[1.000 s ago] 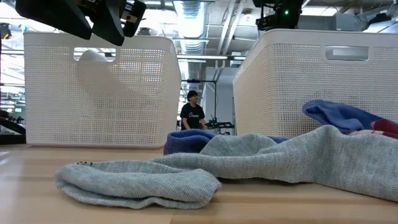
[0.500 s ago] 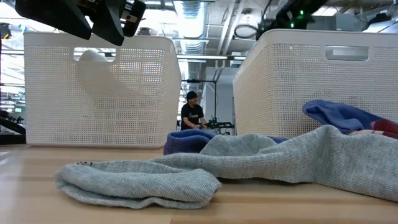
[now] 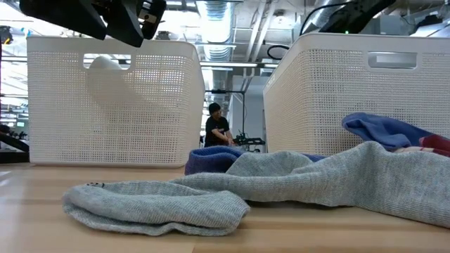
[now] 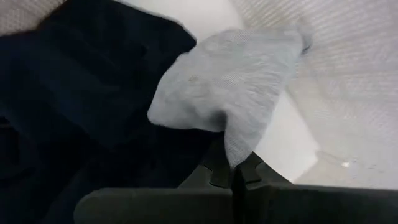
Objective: Sort clothes
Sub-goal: Put the gray sock into the right white bin, then put the blue sock into the right white bin
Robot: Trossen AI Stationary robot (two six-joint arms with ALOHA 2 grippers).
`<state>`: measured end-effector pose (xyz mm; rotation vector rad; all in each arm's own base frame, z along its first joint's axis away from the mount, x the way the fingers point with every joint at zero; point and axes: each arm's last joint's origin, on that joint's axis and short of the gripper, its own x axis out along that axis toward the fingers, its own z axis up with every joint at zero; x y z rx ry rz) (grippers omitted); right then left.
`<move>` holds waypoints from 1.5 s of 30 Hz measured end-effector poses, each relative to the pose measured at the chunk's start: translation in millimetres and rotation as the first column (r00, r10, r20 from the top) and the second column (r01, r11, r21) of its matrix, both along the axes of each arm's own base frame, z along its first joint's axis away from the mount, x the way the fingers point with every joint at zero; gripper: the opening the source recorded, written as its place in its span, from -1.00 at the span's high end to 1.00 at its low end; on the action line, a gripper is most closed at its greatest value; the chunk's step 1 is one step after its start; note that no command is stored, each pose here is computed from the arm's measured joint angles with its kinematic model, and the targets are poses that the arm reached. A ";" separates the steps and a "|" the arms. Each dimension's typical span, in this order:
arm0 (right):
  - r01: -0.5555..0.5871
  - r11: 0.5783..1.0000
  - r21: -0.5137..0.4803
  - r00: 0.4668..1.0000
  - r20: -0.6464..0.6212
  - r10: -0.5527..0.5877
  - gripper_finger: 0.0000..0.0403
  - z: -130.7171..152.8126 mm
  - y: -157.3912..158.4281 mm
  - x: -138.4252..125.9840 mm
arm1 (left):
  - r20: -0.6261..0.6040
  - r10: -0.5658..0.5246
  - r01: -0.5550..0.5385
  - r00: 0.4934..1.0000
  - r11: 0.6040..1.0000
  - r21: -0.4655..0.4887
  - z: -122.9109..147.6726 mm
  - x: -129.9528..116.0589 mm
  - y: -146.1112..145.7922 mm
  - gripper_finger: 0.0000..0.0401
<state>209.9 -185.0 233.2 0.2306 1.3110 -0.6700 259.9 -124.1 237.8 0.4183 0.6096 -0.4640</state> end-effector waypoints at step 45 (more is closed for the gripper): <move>0.032 0.980 -0.198 0.893 0.447 0.061 0.16 113.8 77.9 -28.2 | 0.024 0.033 -0.031 0.999 0.998 -0.057 3.3 2.4 -1.1 0.24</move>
